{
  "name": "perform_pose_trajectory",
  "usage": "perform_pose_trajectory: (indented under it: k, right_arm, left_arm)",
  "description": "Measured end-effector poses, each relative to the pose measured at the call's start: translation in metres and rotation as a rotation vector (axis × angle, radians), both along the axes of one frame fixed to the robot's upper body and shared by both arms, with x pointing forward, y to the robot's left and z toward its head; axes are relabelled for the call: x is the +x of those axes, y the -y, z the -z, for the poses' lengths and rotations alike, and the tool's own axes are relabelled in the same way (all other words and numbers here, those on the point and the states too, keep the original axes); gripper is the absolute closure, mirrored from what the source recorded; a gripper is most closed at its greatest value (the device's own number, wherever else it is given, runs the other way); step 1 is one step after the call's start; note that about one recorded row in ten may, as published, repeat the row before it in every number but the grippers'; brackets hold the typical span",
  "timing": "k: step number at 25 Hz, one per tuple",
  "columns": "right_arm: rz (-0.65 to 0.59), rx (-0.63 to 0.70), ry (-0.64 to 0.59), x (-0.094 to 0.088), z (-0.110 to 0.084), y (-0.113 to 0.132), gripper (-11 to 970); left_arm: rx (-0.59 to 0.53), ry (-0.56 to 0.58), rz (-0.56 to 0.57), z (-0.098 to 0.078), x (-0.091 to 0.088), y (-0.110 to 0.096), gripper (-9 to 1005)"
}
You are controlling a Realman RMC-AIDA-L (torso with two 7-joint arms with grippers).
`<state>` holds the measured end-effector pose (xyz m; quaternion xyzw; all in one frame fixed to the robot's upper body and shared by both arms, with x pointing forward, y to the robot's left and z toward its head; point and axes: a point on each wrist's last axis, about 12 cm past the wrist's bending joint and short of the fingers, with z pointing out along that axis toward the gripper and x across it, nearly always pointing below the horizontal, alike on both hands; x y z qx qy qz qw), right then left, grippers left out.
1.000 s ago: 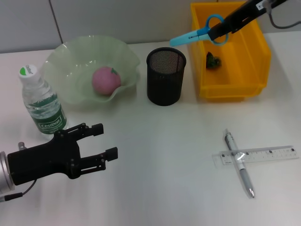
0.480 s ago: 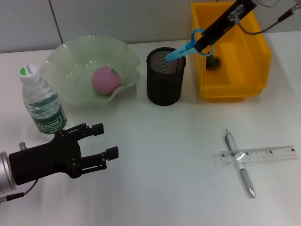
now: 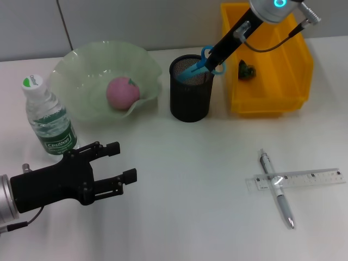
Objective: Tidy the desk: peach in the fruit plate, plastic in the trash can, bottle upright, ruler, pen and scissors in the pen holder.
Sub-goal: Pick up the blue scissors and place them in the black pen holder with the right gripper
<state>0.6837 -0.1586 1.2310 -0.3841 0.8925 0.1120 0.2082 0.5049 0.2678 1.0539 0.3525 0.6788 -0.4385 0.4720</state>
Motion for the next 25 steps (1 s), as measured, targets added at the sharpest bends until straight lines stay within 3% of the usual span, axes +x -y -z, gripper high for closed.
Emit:
perform_pose_trajectory:
  k: [15,18,23,25]
  right_arm:
    - [0.052,0.014,0.023,0.001,0.009,-0.004,755]
    - [0.048,0.024,0.043,-0.001,0.007,-0.007,524]
    - [0.031,0.031,0.043,-0.008,0.005,-0.007,288]
    - [0.024,0.031,0.044,-0.011,0.005,-0.006,274]
  left_arm:
    - [0.005,0.000,0.001,0.000,-0.001,-0.002,183]
    - [0.006,-0.001,0.002,0.000,-0.001,-0.002,183]
    - [0.005,-0.001,0.005,0.000,-0.001,-0.002,183]
    - [0.005,-0.001,0.006,0.000,-0.002,-0.002,183]
